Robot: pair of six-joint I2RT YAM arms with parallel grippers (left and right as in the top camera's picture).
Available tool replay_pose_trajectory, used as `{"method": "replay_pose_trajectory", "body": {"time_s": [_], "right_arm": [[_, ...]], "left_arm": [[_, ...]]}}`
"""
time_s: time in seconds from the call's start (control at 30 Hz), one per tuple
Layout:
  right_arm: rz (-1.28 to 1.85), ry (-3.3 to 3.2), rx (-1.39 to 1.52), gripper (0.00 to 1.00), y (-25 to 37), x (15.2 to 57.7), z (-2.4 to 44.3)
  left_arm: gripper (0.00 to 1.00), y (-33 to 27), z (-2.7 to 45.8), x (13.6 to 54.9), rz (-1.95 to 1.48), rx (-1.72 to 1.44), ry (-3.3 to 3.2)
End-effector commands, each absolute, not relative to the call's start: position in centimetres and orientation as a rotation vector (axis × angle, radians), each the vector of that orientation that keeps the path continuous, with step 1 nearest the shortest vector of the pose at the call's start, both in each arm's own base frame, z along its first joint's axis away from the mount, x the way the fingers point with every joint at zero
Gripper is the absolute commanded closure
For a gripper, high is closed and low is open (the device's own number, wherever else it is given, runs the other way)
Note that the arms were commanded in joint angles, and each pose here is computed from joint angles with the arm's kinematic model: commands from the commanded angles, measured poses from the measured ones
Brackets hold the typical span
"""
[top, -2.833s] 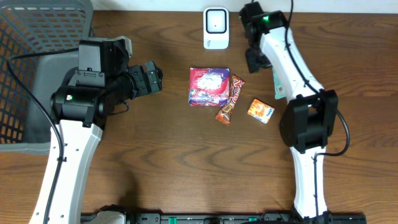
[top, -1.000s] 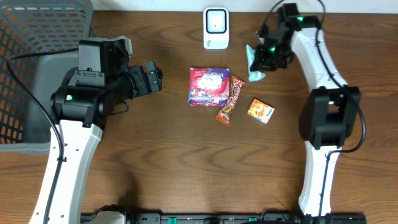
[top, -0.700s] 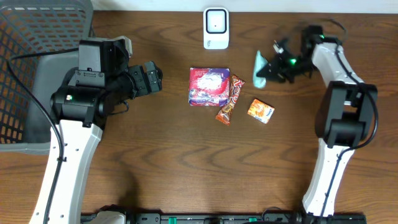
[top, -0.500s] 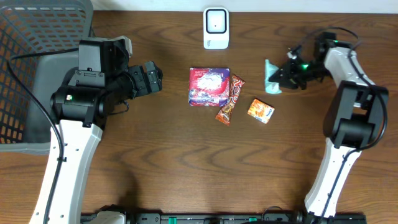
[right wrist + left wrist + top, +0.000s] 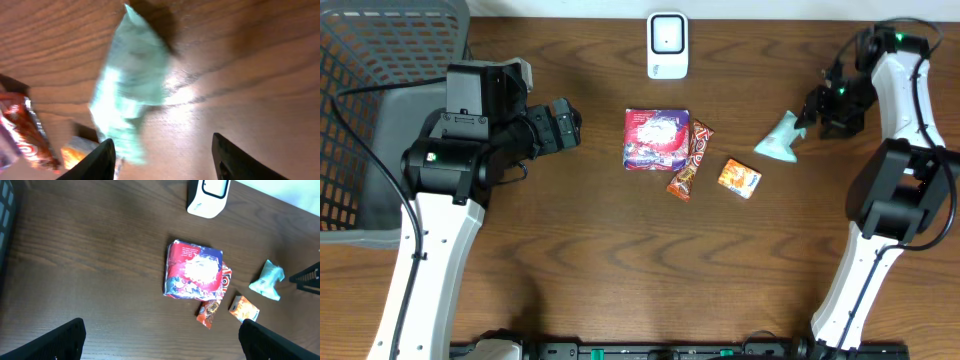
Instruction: Scan the item barcode
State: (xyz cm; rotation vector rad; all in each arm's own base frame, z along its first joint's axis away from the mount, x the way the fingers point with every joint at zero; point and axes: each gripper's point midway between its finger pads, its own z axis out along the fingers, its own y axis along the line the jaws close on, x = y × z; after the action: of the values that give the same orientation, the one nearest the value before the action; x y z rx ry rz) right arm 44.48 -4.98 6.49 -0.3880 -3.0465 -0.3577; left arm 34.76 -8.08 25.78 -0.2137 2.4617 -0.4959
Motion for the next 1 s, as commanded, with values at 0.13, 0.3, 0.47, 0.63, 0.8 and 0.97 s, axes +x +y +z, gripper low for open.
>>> {"method": "replay_pose_trajectory", "body": {"time_s": [0.13, 0.3, 0.47, 0.63, 0.8, 0.97], "right_arm": [[-0.347, -3.062, -0.439, 0.34, -4.5, 45.1, 7.5], [-0.742, -3.003, -0.536, 0.30, -3.6, 45.8, 8.4], [-0.843, -2.961, -0.498, 0.18, -2.9, 45.1, 6.5], [-0.870, -2.920, -0.611, 0.20, -2.4, 45.1, 3.0], [-1.156, -2.882, -0.598, 0.24, 0.0, 46.0, 1.7], [-1.181, -2.880, -0.608, 0.50, 0.5, 46.0, 0.6]], "left_arm": [[0.02, -7.9, 26.0, 34.7, -0.484, -0.206, 2.454], [0.02, -7.9, 26.0, 34.7, -0.484, -0.206, 2.453], [0.02, -7.9, 26.0, 34.7, -0.484, -0.206, 2.453], [0.02, -7.9, 26.0, 34.7, -0.484, -0.206, 2.454], [0.02, -7.9, 26.0, 34.7, -0.484, -0.206, 2.453], [0.02, -7.9, 26.0, 34.7, -0.484, -0.206, 2.454]]}}
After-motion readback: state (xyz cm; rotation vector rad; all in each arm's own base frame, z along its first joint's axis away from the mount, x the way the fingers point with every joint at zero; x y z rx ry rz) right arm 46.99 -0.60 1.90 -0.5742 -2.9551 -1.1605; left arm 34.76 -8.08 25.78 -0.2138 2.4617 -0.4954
